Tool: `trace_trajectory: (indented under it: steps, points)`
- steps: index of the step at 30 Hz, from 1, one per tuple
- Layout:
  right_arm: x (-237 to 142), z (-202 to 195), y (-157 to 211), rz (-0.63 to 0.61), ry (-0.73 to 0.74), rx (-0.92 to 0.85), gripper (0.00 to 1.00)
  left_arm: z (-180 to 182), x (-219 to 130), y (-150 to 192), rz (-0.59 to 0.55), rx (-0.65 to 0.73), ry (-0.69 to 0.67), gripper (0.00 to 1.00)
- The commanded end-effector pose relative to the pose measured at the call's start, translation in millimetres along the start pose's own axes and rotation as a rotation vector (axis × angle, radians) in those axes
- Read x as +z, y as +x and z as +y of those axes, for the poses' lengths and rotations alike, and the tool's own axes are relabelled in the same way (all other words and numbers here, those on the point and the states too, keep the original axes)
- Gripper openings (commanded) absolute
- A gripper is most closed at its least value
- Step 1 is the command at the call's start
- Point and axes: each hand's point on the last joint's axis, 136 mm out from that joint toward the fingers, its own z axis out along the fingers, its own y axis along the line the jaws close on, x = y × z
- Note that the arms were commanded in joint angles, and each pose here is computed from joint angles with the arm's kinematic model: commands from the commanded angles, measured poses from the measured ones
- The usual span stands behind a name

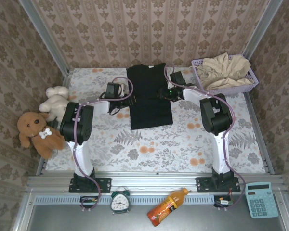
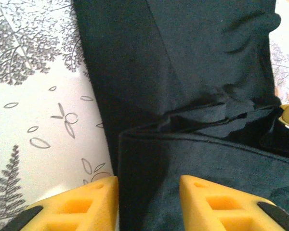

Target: Fold and stack the mixed laundry pile

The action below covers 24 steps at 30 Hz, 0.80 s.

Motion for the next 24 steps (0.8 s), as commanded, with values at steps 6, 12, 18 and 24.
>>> trace_trajectory:
  steps: [6, 12, 18, 24]
  points:
    - [-4, 6, -6, -0.012, -0.037, 0.039, 0.00, -18, -9, -18, -0.035, 0.030, 0.064, 0.00]
    - [-48, 15, -18, -0.081, -0.027, 0.025, 0.00, -36, -32, -27, -0.073, 0.053, 0.095, 0.00]
    - [-78, 9, -21, -0.126, 0.022, 0.013, 0.00, -54, -39, -33, -0.077, 0.097, 0.147, 0.01]
    - [-50, 3, -11, -0.067, -0.008, 0.032, 0.38, -30, -21, -24, -0.036, 0.043, 0.079, 0.21]
